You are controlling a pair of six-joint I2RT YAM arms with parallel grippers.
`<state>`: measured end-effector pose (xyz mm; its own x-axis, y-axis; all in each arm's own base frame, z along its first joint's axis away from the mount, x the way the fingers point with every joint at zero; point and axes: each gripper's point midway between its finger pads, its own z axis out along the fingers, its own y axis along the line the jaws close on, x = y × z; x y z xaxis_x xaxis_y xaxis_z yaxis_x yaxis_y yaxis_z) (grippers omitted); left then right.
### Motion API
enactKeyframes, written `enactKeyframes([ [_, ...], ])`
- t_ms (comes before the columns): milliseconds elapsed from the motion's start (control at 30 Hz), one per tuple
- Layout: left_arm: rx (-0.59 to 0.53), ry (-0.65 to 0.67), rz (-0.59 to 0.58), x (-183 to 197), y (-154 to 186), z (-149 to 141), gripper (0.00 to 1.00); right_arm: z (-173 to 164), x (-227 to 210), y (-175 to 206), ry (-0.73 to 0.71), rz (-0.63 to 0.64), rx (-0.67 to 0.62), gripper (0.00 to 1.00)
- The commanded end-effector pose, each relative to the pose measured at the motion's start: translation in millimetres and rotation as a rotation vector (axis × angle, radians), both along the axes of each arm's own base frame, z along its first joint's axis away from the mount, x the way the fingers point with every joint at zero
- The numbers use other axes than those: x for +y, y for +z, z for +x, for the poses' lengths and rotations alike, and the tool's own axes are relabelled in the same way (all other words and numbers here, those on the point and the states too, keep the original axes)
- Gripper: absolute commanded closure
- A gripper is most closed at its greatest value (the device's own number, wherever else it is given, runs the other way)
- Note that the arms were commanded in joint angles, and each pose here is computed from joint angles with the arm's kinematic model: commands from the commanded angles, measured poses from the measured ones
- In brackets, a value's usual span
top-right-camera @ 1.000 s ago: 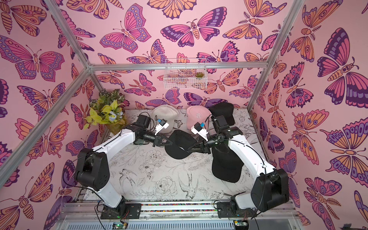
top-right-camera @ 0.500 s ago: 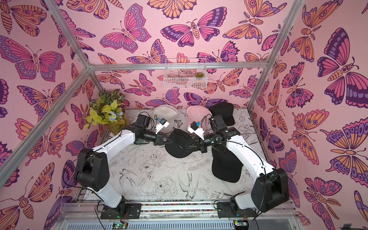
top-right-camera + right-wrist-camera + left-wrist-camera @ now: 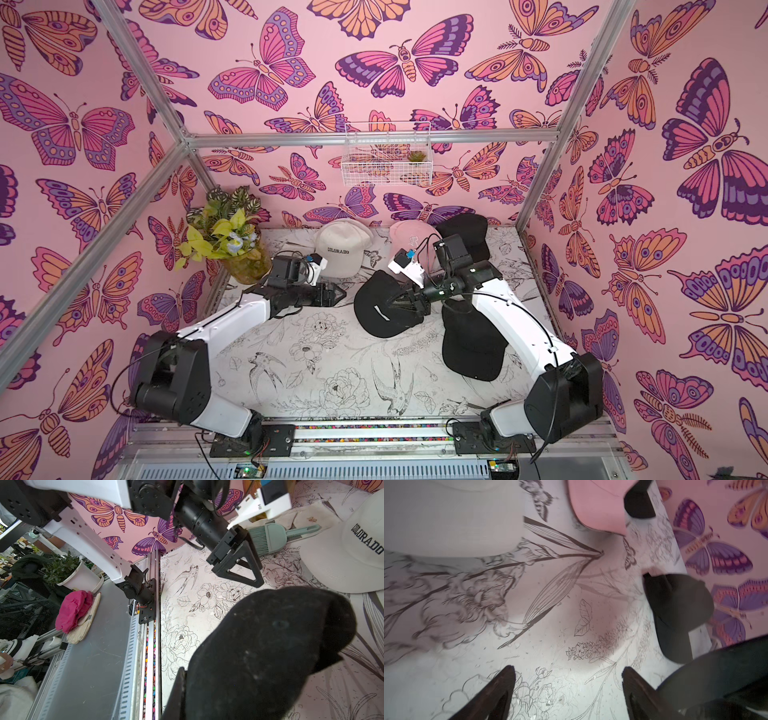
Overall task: Stack the baseball caps by color
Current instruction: Place the baseball cap at the center of the board.
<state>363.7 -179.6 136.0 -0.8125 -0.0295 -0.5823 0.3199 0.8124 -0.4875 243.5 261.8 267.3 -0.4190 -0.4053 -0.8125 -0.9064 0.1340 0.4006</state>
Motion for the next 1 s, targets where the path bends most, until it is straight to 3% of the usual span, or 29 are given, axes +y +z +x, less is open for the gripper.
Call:
enactKeyframes([
  [0,-0.094,0.271,0.057,39,19,16,0.09,-1,5,-1,0.010,-0.019,0.044,1.00],
  [167,-0.159,0.446,0.148,78,26,9,0.00,-23,16,-5,0.128,-0.057,0.139,1.00],
  [367,-0.222,0.621,0.206,116,38,-2,0.00,-25,27,-29,0.186,-0.147,0.259,1.00],
  [500,-0.229,0.655,0.205,123,39,-7,0.00,-22,35,-45,0.235,-0.194,0.321,1.00],
  [767,-0.191,0.669,0.197,127,25,-17,0.00,17,34,-99,0.297,-0.429,0.387,0.98],
  [967,-0.121,0.661,0.157,121,6,-27,0.00,70,41,-129,0.270,-0.488,0.404,0.96],
])
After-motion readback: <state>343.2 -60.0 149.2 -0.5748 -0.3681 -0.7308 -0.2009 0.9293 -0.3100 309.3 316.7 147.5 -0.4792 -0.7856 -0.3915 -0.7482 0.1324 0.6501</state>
